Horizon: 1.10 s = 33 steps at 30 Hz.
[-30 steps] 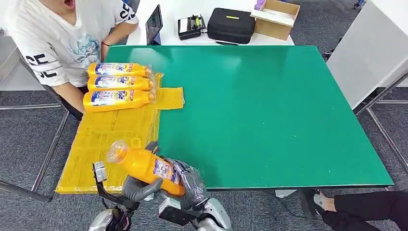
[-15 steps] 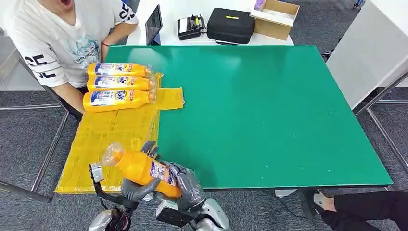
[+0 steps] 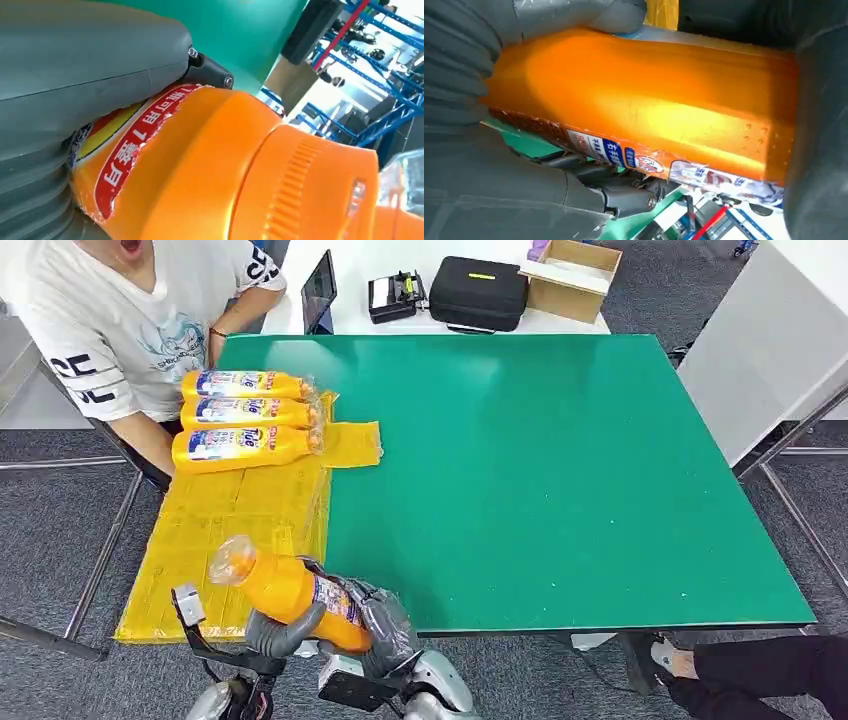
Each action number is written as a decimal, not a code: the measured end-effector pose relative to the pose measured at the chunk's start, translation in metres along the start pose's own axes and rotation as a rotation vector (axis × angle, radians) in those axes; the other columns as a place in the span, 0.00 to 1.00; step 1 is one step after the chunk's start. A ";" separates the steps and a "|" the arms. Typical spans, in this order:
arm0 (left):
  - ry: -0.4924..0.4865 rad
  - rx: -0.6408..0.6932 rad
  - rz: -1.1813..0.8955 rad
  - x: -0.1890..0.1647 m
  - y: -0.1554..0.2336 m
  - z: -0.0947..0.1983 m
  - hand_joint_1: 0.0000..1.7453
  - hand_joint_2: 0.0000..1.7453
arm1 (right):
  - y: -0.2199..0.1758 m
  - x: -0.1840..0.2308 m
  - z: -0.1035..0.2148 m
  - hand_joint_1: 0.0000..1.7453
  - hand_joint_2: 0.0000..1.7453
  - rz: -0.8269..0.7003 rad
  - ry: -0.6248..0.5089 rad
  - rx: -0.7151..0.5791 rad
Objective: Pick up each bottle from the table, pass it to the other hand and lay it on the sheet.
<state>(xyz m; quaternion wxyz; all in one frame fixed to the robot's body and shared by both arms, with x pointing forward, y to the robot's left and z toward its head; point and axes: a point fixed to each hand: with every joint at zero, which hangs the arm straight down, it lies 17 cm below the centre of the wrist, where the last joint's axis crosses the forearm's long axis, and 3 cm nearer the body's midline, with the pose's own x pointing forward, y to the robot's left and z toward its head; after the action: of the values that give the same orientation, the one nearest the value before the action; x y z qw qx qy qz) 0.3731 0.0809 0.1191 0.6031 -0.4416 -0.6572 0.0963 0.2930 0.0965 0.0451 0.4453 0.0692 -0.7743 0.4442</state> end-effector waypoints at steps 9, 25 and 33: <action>-0.062 -0.002 -0.097 0.023 -0.010 -0.016 1.00 1.00 | -0.040 0.013 -0.018 0.00 0.00 0.025 -0.022 -0.148; -0.262 0.152 -0.380 0.096 0.017 -0.044 1.00 1.00 | -0.171 0.087 -0.034 0.00 0.00 -0.133 -0.211 -0.533; -0.553 0.343 -1.587 0.194 0.025 -0.082 1.00 1.00 | -0.252 0.139 -0.005 0.00 0.00 -0.203 -0.373 -0.805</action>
<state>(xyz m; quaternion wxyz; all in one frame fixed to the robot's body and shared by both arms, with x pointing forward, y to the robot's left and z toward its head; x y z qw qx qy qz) 0.4796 0.1974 0.2608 0.3686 0.2858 -0.8714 -0.1521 0.3407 -0.0104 0.3083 0.3309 0.0449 -0.9417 0.0421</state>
